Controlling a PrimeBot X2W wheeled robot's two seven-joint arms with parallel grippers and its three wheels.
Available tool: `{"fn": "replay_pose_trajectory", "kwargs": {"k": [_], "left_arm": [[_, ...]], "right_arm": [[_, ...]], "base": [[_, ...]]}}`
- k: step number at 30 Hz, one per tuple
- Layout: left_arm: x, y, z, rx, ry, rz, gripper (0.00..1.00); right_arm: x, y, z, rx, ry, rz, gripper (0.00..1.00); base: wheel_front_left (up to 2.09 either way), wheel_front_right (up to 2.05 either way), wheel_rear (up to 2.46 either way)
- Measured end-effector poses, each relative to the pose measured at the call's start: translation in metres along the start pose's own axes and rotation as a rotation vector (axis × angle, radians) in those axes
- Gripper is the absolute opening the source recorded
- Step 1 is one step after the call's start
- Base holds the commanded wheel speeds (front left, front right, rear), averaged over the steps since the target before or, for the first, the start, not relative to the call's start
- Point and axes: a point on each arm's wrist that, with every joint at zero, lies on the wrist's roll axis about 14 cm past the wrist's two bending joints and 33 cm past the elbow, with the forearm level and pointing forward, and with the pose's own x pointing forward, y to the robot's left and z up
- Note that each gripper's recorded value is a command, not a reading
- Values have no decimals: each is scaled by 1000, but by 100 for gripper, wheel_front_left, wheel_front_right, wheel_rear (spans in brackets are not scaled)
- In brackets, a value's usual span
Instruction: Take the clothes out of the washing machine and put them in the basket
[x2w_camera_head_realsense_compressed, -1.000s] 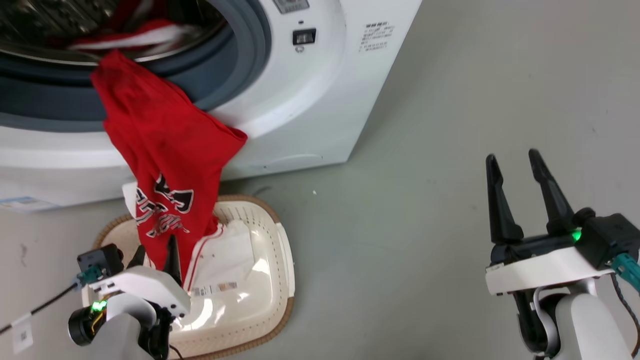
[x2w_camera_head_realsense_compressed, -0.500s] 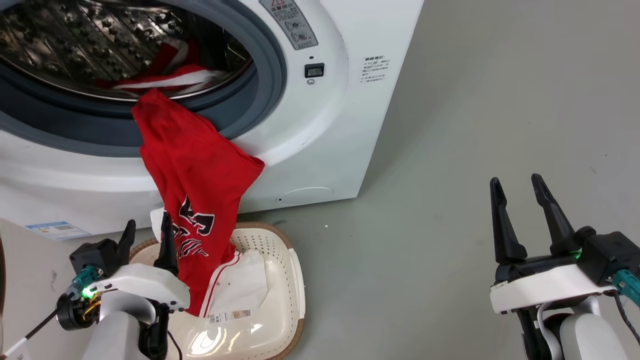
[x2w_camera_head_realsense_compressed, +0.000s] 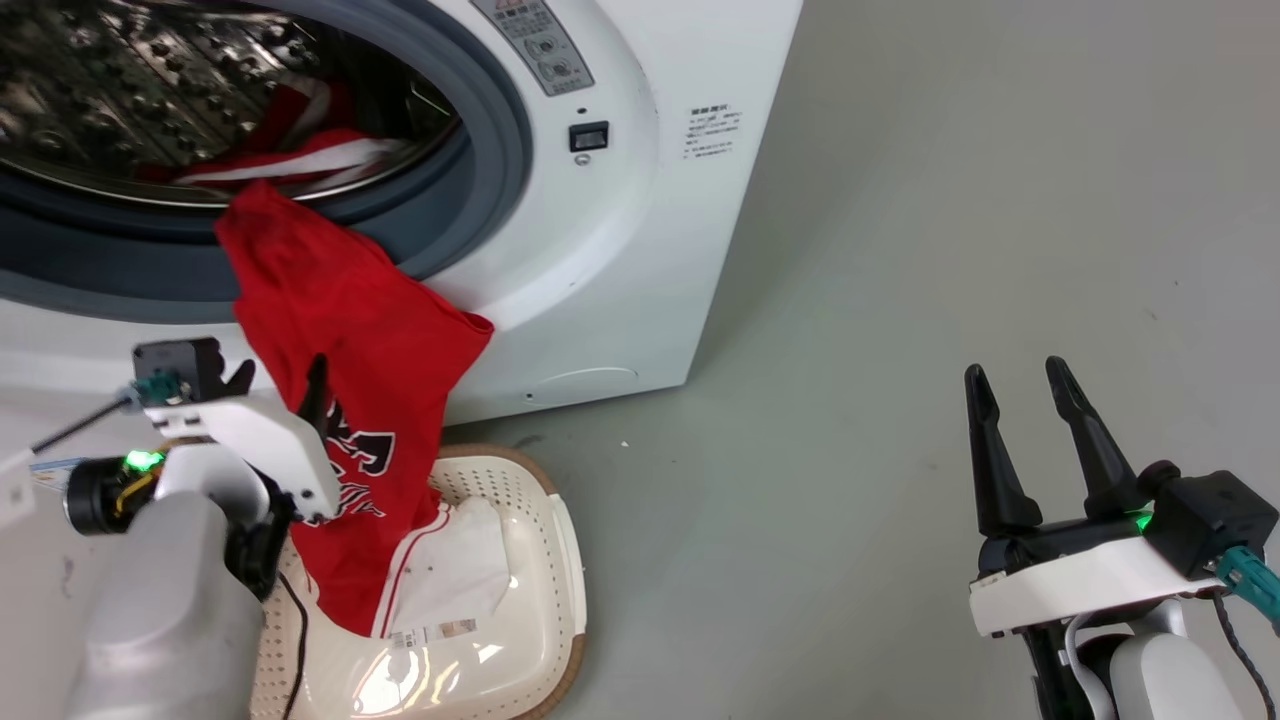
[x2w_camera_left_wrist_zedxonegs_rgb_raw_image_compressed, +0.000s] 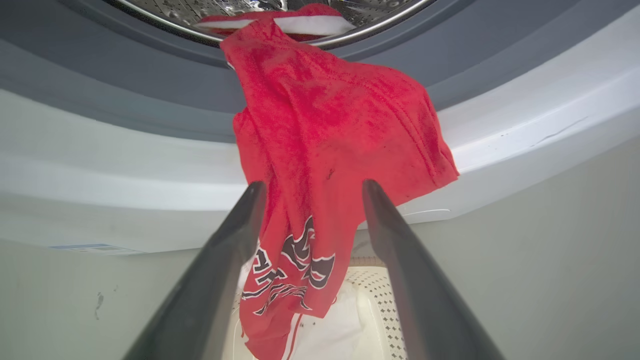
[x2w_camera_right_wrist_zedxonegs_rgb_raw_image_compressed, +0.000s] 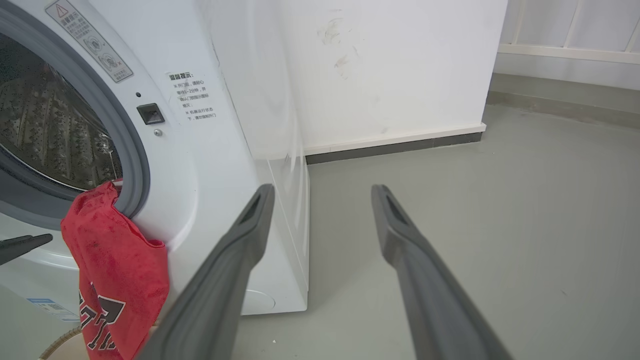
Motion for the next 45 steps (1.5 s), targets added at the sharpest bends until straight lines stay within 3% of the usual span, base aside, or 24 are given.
{"fn": "replay_pose_trajectory", "kwargs": {"k": [14,32,33,34,35,45], "left_arm": [[51,17,-38,5,270,21,100],[85,30,-46,0,328,67,100],[86,30,-46,1,330,67,75],[86,30,-47,1,330,67,27],[86,29,-46,1,327,67,0],[75,27,-30,-25,259,77,0]], "right_arm": [[3,-21,-25,4,54,-64,100],[5,-33,-43,0,98,-98,100],[5,-33,-43,1,99,-99,100],[5,-33,-43,2,101,-100,100],[4,-33,-43,2,100,-101,100],[3,-33,-31,1,64,-98,100]], "base": [[0,0,0],[0,0,0],[0,0,0],[0,0,0],[0,0,0],[0,0,0]]}}
